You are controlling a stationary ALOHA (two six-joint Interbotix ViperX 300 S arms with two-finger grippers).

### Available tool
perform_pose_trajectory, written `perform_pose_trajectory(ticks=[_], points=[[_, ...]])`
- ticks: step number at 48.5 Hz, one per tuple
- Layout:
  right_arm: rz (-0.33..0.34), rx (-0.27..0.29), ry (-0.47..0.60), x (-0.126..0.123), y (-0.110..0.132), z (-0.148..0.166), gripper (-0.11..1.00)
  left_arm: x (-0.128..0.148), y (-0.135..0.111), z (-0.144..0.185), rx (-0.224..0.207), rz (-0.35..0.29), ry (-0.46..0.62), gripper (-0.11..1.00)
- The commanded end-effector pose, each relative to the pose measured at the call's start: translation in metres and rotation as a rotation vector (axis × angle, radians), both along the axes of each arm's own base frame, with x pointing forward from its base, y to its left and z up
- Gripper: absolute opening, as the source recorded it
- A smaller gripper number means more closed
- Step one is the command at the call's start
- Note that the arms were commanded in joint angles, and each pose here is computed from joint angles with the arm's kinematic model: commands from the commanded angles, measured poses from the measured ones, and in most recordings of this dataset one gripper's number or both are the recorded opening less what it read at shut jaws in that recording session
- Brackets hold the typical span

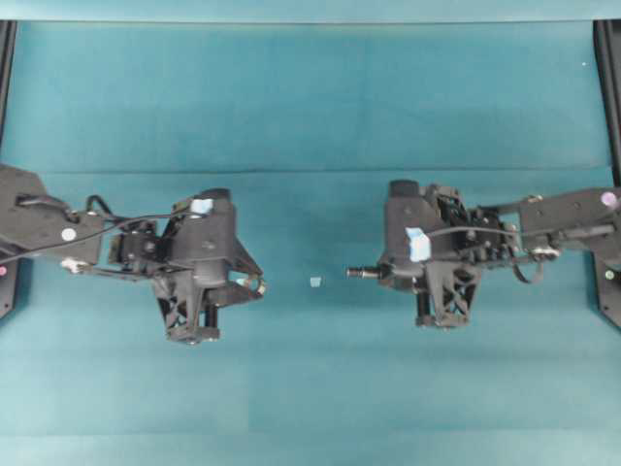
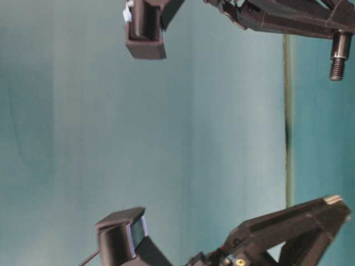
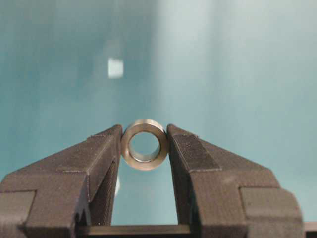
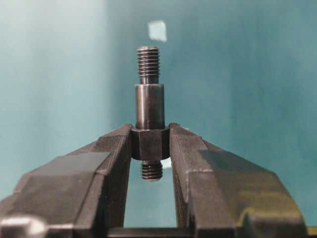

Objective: Insert the washer onto the shaft with both hands.
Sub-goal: 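Lift the washer and shaft and rotate them to face each other, then bring the washer toward the shaft's threaded tip, aligning them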

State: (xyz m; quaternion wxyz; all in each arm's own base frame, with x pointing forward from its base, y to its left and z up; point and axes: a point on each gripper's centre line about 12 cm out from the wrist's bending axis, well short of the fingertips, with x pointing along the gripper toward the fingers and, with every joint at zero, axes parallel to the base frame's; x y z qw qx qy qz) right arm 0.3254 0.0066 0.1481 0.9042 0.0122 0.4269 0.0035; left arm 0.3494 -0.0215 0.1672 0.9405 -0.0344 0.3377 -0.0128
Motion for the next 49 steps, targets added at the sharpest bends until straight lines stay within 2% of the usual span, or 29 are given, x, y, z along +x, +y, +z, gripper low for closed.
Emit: perform_pose_trajectory(ticks=[1, 11, 22, 37, 49], points=[[-0.001, 0.008, -0.066, 0.002, 0.002, 0.011, -0.01, 0.003, -0.001, 0.017, -0.008, 0.000, -0.084, 0.35], [0.003, 0.010, -0.113, 0.005, 0.004, 0.015, -0.01, 0.009, -0.001, 0.030, -0.016, -0.002, -0.186, 0.35], [0.002, 0.013, -0.176, 0.003, 0.005, 0.011, -0.01, 0.010, -0.002, 0.032, -0.017, -0.002, -0.203, 0.35], [-0.051, 0.107, -0.222, -0.009, 0.017, -0.001, -0.01, 0.019, -0.002, 0.043, -0.030, 0.000, -0.292, 0.35], [-0.048, 0.134, -0.222, -0.013, 0.025, -0.013, -0.01, 0.031, -0.008, 0.040, -0.037, -0.012, -0.310, 0.35]])
